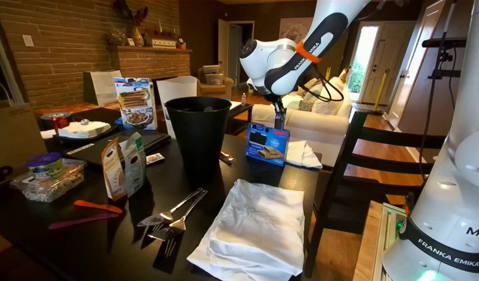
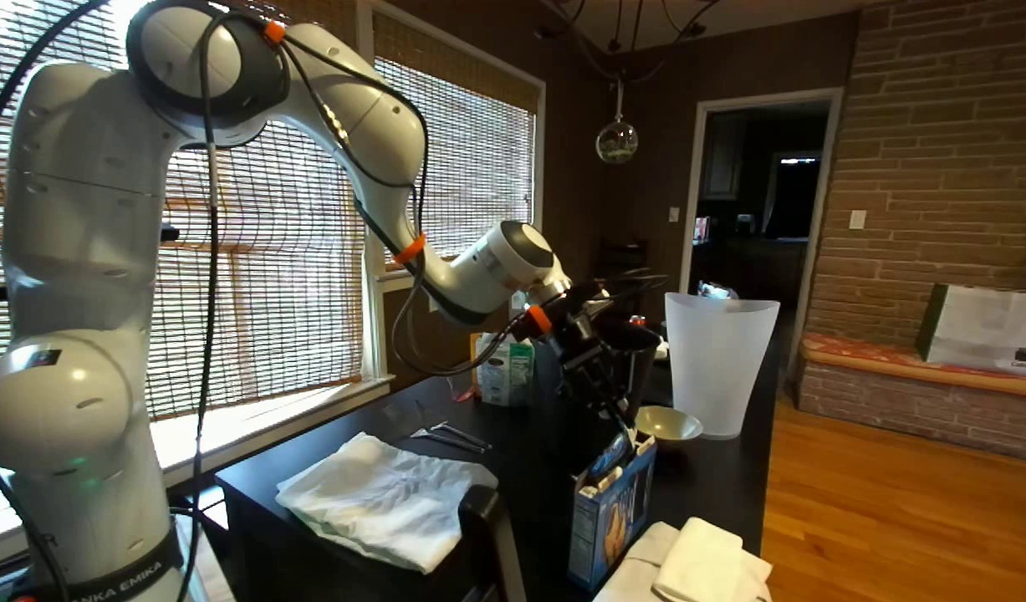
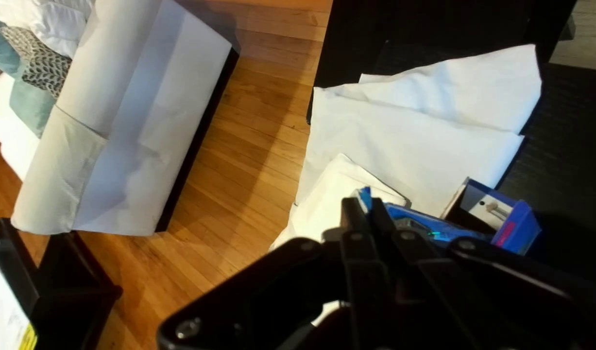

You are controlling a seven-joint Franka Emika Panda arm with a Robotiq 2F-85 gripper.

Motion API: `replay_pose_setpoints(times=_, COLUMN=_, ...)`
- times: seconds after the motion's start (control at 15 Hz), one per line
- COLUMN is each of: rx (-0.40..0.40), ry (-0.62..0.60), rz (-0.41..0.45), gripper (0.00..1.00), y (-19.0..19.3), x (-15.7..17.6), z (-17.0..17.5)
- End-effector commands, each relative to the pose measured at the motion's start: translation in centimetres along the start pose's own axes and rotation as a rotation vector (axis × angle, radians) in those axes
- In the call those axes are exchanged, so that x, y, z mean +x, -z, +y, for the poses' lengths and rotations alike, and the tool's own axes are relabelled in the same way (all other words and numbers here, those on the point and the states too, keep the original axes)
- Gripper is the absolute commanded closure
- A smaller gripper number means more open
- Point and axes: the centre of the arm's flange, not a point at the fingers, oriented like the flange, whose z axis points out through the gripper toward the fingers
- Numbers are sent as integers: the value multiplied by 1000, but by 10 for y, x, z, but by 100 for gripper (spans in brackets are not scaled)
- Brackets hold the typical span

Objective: Put the candy bar into the box

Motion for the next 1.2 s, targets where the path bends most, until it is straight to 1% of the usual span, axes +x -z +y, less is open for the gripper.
replay_pose_setpoints(times=0.0, rx=-28, ry=16, rz=10, gripper=98, y=0, x=-4, z=-11)
replay_pose_setpoints(times=0.87, rx=-18, ry=40, rz=-17, gripper=98, y=-10, x=0, z=-29)
replay_pose_setpoints(times=1.13, rx=-23, ry=4, rz=-26, gripper=98, y=-13, x=5, z=-30)
